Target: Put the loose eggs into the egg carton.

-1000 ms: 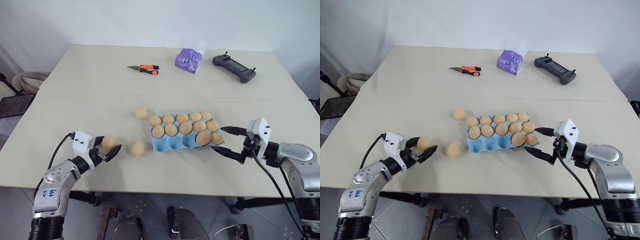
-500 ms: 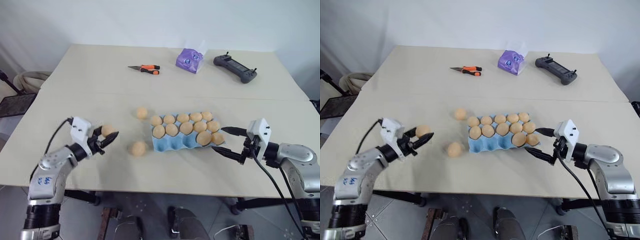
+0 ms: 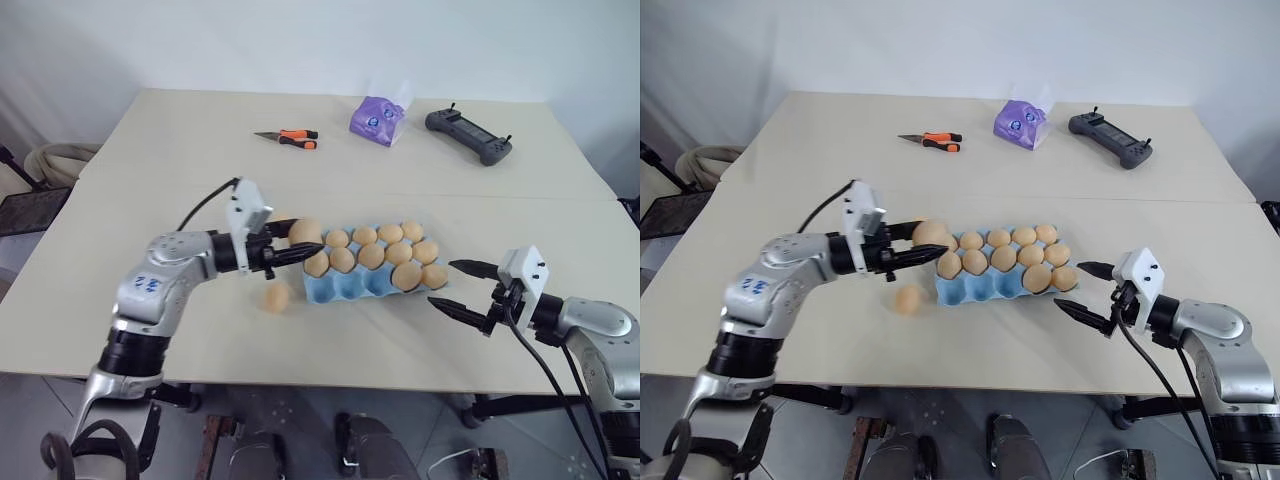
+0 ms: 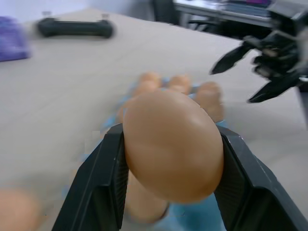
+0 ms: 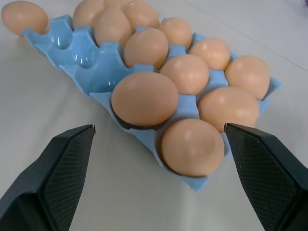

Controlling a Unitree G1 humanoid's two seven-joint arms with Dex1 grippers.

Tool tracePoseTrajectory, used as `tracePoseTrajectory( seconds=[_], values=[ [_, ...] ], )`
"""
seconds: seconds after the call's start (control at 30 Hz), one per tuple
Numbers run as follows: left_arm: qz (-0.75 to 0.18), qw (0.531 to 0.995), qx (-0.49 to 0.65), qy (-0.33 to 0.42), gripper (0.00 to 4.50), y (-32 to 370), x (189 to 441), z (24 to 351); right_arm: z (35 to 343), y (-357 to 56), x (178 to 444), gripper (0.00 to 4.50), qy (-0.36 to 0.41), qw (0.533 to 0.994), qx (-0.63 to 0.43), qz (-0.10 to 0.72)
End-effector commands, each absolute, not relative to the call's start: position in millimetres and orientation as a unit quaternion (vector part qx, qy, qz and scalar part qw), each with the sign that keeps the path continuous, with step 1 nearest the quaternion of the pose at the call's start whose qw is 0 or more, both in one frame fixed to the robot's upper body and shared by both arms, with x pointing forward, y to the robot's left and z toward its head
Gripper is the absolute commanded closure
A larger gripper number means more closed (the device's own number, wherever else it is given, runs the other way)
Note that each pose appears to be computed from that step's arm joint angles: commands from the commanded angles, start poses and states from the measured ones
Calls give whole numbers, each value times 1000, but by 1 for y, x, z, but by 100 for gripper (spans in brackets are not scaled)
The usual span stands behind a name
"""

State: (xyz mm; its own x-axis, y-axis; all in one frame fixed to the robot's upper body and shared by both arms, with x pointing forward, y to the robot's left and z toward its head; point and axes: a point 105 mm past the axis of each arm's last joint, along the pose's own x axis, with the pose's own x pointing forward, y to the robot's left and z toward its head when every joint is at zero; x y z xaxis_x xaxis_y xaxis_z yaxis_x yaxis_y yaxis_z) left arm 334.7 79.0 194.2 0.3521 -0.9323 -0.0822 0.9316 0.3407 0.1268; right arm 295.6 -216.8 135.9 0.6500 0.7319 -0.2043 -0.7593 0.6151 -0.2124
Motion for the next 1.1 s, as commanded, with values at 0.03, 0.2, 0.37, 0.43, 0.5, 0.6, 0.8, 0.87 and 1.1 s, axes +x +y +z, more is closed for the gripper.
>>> tracePoseTrajectory(
  seconds=[0.03, 0.2, 0.37, 0.43, 0.5, 0.6, 0.8, 0.87, 1.1],
  values=[
    [-589, 803, 92, -9, 221, 58, 341, 193, 152, -218, 292, 0, 15, 902, -152, 404],
    [-611, 787, 85, -9, 221, 27, 350, 184, 151, -220, 285, 0, 9, 908, -147, 392],
    [-633, 769, 93, -4, 221, 7, 350, 177, 156, -223, 273, 0, -3, 911, -138, 388],
    [-639, 764, 93, -2, 221, 1, 349, 175, 158, -225, 268, 0, -5, 913, -135, 384],
    [-647, 756, 94, 1, 221, -5, 348, 174, 157, -230, 264, 0, -1, 917, -138, 373],
    [-659, 746, 94, 5, 221, -11, 343, 172, 153, -238, 259, 0, 9, 923, -140, 359],
    [-676, 730, 98, 18, 221, -19, 337, 165, 149, -235, 257, 0, 11, 926, -137, 350],
    [-678, 728, 100, 23, 221, -20, 335, 164, 148, -234, 257, 0, 11, 927, -136, 349],
    [-674, 732, 101, 15, 26, -21, 335, 166, 147, -234, 260, 0, 12, 928, -136, 348]
  ],
)
